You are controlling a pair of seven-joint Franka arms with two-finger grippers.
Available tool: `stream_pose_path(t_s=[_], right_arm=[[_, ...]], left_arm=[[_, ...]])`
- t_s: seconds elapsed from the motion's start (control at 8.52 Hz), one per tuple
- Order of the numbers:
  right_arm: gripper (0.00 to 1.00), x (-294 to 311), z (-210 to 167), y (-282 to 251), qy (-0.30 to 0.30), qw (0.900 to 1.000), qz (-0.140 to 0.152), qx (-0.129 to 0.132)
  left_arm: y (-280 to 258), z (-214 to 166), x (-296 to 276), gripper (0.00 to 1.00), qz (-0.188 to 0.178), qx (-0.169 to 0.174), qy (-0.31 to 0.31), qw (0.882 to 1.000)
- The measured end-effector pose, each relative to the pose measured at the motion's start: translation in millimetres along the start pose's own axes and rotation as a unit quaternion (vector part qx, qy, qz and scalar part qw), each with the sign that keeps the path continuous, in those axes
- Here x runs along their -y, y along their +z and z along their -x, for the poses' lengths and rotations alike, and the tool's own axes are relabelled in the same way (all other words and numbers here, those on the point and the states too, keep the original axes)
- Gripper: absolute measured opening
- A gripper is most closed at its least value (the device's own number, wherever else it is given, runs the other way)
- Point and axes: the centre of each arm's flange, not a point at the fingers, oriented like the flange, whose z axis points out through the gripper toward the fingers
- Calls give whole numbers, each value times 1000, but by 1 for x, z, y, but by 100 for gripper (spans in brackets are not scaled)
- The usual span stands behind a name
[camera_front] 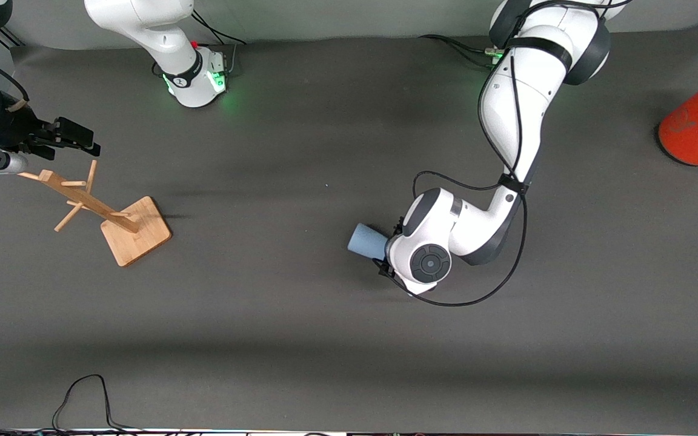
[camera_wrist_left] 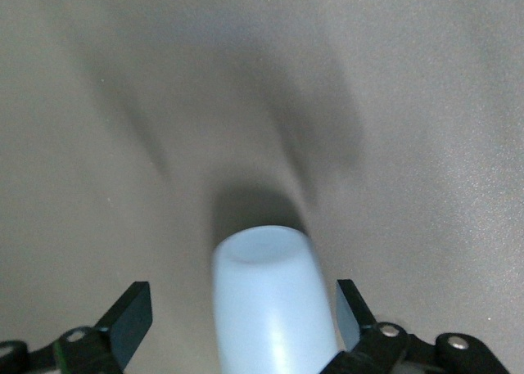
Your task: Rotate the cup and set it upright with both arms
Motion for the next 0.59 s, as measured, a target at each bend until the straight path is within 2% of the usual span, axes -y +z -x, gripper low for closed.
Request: stream_pose_path(t_s=[0.59], right_arm=[[100, 1, 0, 1, -1, 1000, 0, 1]], left_arm=[[-11, 9, -1, 100, 12, 3, 6, 1000]])
